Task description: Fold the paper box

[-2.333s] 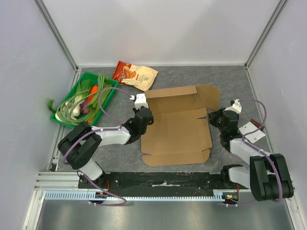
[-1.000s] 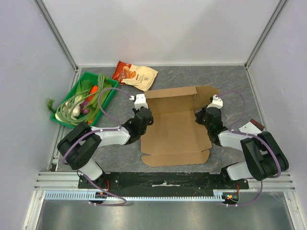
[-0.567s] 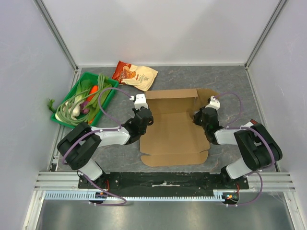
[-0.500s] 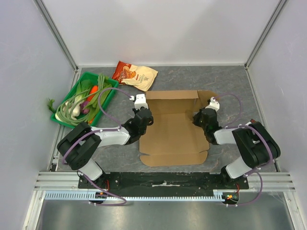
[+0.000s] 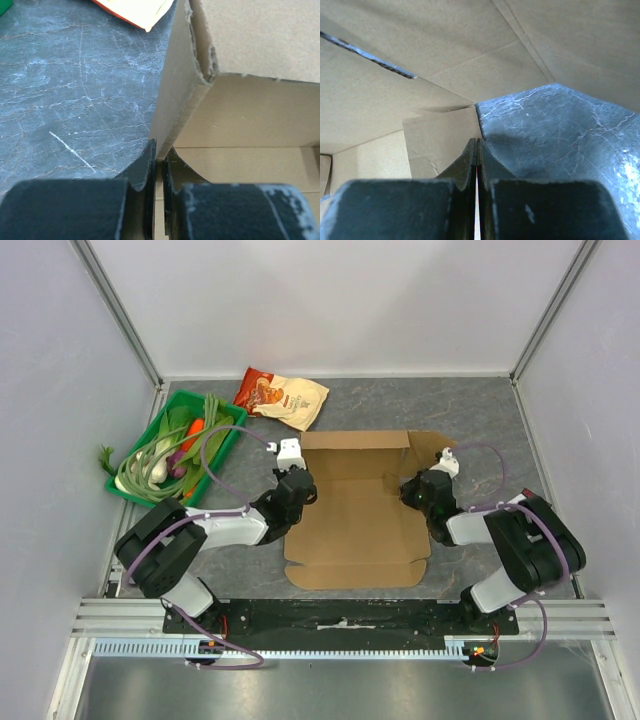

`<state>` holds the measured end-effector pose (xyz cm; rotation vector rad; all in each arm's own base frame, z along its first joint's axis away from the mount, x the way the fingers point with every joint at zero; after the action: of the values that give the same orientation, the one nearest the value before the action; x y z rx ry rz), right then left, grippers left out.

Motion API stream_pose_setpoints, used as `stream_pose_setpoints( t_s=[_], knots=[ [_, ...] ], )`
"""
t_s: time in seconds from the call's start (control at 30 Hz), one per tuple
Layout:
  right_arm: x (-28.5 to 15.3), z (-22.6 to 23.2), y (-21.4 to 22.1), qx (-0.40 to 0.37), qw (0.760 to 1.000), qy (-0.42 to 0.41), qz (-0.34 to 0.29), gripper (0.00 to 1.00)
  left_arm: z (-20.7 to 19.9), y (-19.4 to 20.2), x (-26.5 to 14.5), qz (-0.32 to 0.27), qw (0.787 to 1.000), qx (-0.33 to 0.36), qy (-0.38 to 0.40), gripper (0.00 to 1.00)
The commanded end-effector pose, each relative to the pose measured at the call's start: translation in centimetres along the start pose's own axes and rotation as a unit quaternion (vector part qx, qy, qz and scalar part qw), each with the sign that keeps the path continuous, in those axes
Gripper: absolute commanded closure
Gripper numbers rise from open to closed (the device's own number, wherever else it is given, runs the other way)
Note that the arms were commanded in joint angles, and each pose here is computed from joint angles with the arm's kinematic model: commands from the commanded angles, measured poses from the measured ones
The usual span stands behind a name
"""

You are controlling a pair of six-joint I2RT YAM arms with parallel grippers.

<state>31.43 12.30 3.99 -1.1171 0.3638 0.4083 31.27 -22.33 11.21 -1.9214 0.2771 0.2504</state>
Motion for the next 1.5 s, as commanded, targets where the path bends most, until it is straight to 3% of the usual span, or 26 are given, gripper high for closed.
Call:
stream_pose_setpoints(
  t_s=[0.0,0.07,0.17,0.2,0.27,0.37,0.4,0.5,0.53,0.6,0.63,0.7,0.83,0.93,1.07,1.23,1.47],
  knots=[
    [-2.0,1.8,-1.1,-0.067,0.997,-0.030,0.038,1.00,0.0,-0.7,-0.7,-0.017,1.000,-0.014,0.002,0.98],
    [-3.5,2.7,-3.2,-0.092,0.994,-0.025,0.056,0.98,0.5,-0.7,-0.8,-0.018,1.000,-0.009,-0.002,0.98],
    [-6.7,3.2,-4.2,-0.122,0.986,-0.027,0.111,0.81,0.7,-1.2,-1.1,-0.025,1.000,-0.007,-0.003,0.98],
    [-7.7,3.4,-4.4,-0.126,0.984,-0.037,0.119,0.71,0.7,-1.3,-1.2,-0.027,1.000,-0.004,-0.001,0.98],
    [-10.5,3.3,-5.5,-0.145,0.980,-0.034,0.130,0.65,0.7,-1.6,-1.3,-0.032,1.000,0.001,0.000,0.98],
    [-14.0,2.9,-9.5,-0.188,0.979,-0.004,0.083,0.41,0.9,-1.7,-1.3,-0.034,0.999,0.012,-0.003,0.98],
    [-14.8,2.8,-10.8,-0.202,0.977,0.011,0.069,0.25,0.9,-1.7,-1.3,-0.034,0.999,0.016,-0.003,0.98],
    [-16.7,3.2,-18.1,-0.269,0.960,0.076,-0.004,0.13,1.2,-1.5,-1.2,-0.033,0.999,0.036,-0.007,0.98],
    [-15.7,3.2,-18.8,-0.292,0.952,0.088,0.004,0.12,1.3,-1.4,-1.2,-0.035,0.998,0.041,-0.010,0.98],
    [-15.1,4.4,-21.9,-0.349,0.933,0.086,-0.009,0.11,1.4,-1.6,-1.2,-0.044,0.998,0.051,-0.008,0.98],
    [-13.3,4.2,-21.5,-0.369,0.924,0.095,0.034,0.11,1.7,-1.6,-1.2,-0.046,0.996,0.070,-0.008,0.98],
    [-12.7,5.5,-23.9,-0.396,0.916,0.053,0.043,0.09,1.6,-2.1,-1.2,-0.062,0.995,0.078,-0.001,0.98],
    [-9.6,6.5,-22.4,-0.443,0.880,-0.096,0.138,0.11,2.2,-2.1,-1.7,-0.076,0.990,0.119,0.015,0.98],
    [-8.7,5.4,-21.2,-0.475,0.856,-0.115,0.166,0.19,2.4,-1.9,-2.1,-0.077,0.989,0.119,0.035,0.98],
    [-8.9,6.4,-19.8,-0.477,0.844,-0.181,0.166,0.30,2.5,-1.5,-2.4,-0.072,0.989,0.121,0.048,0.98],
    [-8.7,5.8,-18.7,-0.483,0.836,-0.188,0.178,0.44,2.5,-1.2,-2.3,-0.071,0.988,0.123,0.053,0.98],
    [-8.0,4.8,-17.3,-0.484,0.835,-0.177,0.193,0.49,2.2,-1.3,-2.3,-0.074,0.989,0.117,0.061,0.98]
  ],
)
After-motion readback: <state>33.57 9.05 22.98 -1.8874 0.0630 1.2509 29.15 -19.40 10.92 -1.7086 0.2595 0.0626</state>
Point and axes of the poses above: each gripper's point midway between its finger pads, its own x axis out along the fingers, its own z axis along the line the jaws close on, y = z × x, the point moved 4 cm from there along -x, back along the fingers, and after that the axes turned 10 degrees about -x, right-handed, at the moved point
